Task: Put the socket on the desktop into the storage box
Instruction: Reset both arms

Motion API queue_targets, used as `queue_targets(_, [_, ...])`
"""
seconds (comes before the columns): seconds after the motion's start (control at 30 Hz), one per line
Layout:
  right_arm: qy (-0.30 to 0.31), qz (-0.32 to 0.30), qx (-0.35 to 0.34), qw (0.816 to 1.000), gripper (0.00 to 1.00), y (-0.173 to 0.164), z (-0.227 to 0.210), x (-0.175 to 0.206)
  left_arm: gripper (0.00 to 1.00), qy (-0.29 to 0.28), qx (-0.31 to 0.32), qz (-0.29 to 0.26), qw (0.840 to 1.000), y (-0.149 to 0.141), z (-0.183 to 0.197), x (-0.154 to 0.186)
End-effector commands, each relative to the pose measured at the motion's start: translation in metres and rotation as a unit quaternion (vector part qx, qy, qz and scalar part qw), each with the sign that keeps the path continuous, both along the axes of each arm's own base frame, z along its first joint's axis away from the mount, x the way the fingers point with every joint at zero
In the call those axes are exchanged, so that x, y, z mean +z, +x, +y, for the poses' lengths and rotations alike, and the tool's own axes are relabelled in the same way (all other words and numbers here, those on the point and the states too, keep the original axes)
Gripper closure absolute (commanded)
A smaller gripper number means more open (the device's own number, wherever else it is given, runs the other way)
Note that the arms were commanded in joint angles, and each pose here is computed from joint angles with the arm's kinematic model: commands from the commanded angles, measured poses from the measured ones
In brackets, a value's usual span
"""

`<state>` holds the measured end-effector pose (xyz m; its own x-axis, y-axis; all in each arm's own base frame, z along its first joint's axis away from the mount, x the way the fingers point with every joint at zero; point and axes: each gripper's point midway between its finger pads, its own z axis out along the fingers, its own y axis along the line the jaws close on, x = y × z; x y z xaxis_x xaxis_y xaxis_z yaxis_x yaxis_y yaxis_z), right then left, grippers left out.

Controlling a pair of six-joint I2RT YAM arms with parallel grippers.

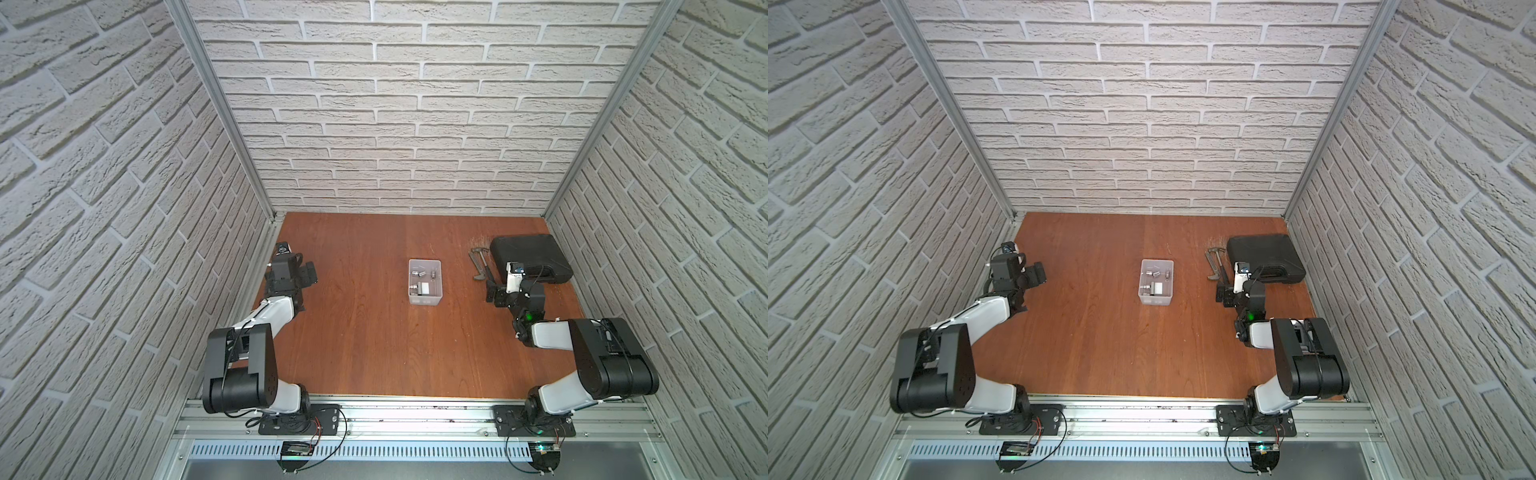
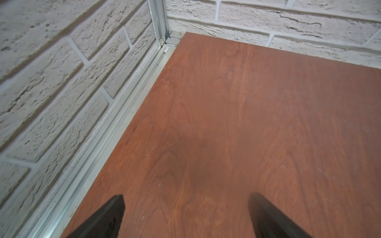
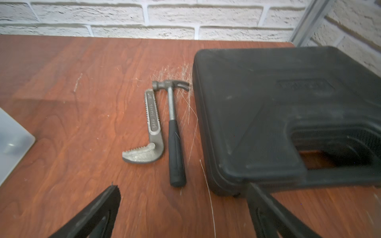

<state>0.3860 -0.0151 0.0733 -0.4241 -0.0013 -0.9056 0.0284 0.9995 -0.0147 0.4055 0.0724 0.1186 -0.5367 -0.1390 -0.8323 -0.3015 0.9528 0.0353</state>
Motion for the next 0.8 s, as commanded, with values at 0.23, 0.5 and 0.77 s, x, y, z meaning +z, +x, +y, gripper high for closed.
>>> queue_targets(0.23, [-0.042, -0.063, 0.024, 0.997, 0.00, 0.000, 0.016, 0.024, 0.01, 0.062, -0.008, 0.023, 0.998, -0.022, 0.006, -0.021])
queue_targets(0.5, [-0.041, -0.052, 0.011, 0.998, 0.00, 0.004, 0.011, 0.023, 0.01, 0.083, -0.015, -0.096, 0.992, -0.026, -0.004, -0.015])
queue_targets(0.77, [-0.031, -0.033, 0.013, 0.999, 0.00, 0.010, 0.009, 0.019, 0.01, 0.087, -0.058, -0.091, 0.990, -0.018, -0.018, -0.031])
